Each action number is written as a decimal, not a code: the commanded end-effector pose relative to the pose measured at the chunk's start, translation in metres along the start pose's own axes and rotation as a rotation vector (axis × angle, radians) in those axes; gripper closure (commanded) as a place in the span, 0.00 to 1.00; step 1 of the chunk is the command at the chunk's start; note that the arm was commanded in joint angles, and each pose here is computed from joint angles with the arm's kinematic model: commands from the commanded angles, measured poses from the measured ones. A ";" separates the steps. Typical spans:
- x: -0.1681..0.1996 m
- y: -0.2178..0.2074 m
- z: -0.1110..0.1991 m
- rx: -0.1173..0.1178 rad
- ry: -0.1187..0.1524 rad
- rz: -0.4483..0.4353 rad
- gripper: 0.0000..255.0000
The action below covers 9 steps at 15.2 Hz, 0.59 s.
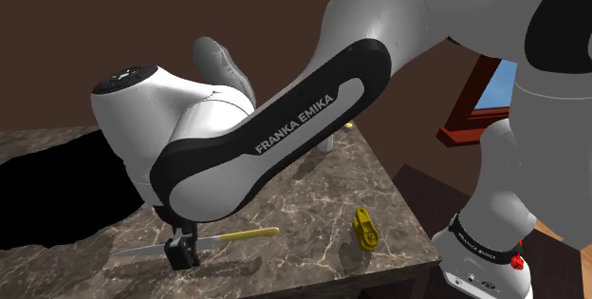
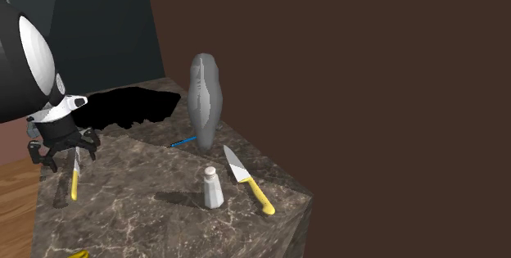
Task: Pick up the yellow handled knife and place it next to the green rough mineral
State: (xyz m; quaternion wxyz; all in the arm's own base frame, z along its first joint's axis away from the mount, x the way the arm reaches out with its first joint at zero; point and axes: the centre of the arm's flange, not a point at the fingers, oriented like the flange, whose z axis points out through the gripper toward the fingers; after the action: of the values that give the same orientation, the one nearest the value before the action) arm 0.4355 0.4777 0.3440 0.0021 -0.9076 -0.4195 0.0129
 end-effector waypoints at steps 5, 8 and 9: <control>0.000 0.000 -0.044 0.000 0.000 0.000 0.00; 0.000 0.000 -0.044 0.000 0.000 0.000 0.00; 0.000 0.000 -0.044 0.000 0.000 0.000 0.00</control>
State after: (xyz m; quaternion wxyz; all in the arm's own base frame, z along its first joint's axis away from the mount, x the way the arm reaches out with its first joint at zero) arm 0.4360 0.4780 0.3882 0.0021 -0.9076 -0.4196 0.0129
